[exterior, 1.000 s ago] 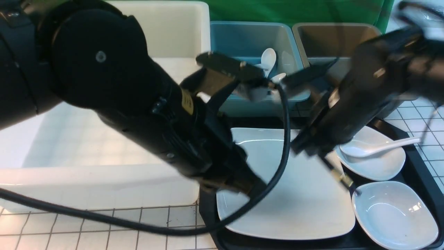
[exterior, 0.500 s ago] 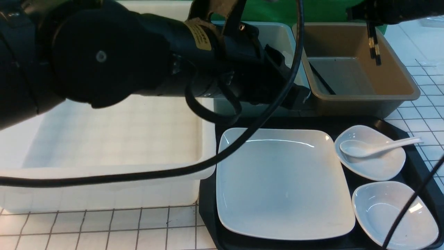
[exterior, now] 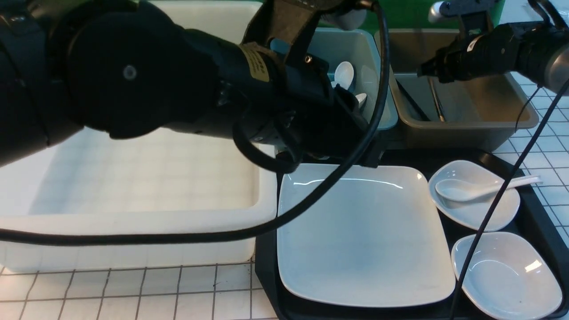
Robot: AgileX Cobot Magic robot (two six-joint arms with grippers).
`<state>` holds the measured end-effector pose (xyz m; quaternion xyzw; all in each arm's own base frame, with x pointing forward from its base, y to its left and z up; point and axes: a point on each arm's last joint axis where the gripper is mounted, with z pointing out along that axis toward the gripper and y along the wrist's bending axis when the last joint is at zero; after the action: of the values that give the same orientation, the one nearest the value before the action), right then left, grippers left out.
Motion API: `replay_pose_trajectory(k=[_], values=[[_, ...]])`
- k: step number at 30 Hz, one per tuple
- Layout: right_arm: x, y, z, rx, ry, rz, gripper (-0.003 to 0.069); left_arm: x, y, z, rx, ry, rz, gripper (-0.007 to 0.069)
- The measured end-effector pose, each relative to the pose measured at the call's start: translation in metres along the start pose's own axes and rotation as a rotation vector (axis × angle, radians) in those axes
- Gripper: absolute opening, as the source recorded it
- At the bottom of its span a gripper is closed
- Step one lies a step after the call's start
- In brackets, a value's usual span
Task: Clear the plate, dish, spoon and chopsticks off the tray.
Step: Use the right arm to put the chopsticks into the small storage box on the right, then use the right arm to grab a soup spoon from the plate
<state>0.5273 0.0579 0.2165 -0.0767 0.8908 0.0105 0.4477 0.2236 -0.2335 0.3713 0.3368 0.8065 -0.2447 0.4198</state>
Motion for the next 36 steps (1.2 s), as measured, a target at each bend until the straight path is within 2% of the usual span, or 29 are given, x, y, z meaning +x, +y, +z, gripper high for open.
replay_pose_trajectory(k=[4,7,11,15,18,23,27,30,32,36], values=[[0.007,-0.002,-0.005,-0.006,0.126,-0.018,0.0384,0.004,-0.001,0.000,0.008,0.039,-0.003,-0.0017],[0.002,-0.005,-0.028,-0.016,0.250,-0.057,0.0395,0.005,-0.002,0.000,0.018,0.052,-0.013,-0.0017],[-0.010,-0.006,-0.078,-0.042,0.416,-0.100,0.0340,0.007,-0.003,0.000,0.032,0.081,-0.028,-0.0017],[-0.011,-0.005,-0.107,-0.073,0.540,-0.154,0.0262,0.013,-0.004,-0.001,0.046,0.144,-0.030,-0.0017],[-0.004,-0.003,-0.108,-0.099,0.581,-0.214,0.0237,0.016,-0.006,-0.002,0.061,0.181,-0.039,-0.0017],[0.040,0.008,-0.096,-0.192,0.739,-0.357,0.0228,0.026,-0.008,-0.004,0.087,0.289,-0.035,-0.0017],[0.065,0.008,-0.092,-0.190,0.839,-0.426,0.0222,0.030,-0.010,-0.006,0.103,0.341,-0.022,-0.0017],[0.069,0.007,-0.092,-0.193,0.851,-0.482,0.0223,0.031,-0.010,-0.006,0.107,0.348,-0.014,-0.0017],[0.068,0.009,-0.093,-0.207,0.848,-0.532,0.0230,0.031,-0.010,-0.006,0.107,0.348,-0.013,-0.0017],[0.068,0.014,-0.093,-0.242,0.832,-0.618,0.0337,0.030,-0.010,-0.006,0.107,0.339,-0.001,-0.0017]])
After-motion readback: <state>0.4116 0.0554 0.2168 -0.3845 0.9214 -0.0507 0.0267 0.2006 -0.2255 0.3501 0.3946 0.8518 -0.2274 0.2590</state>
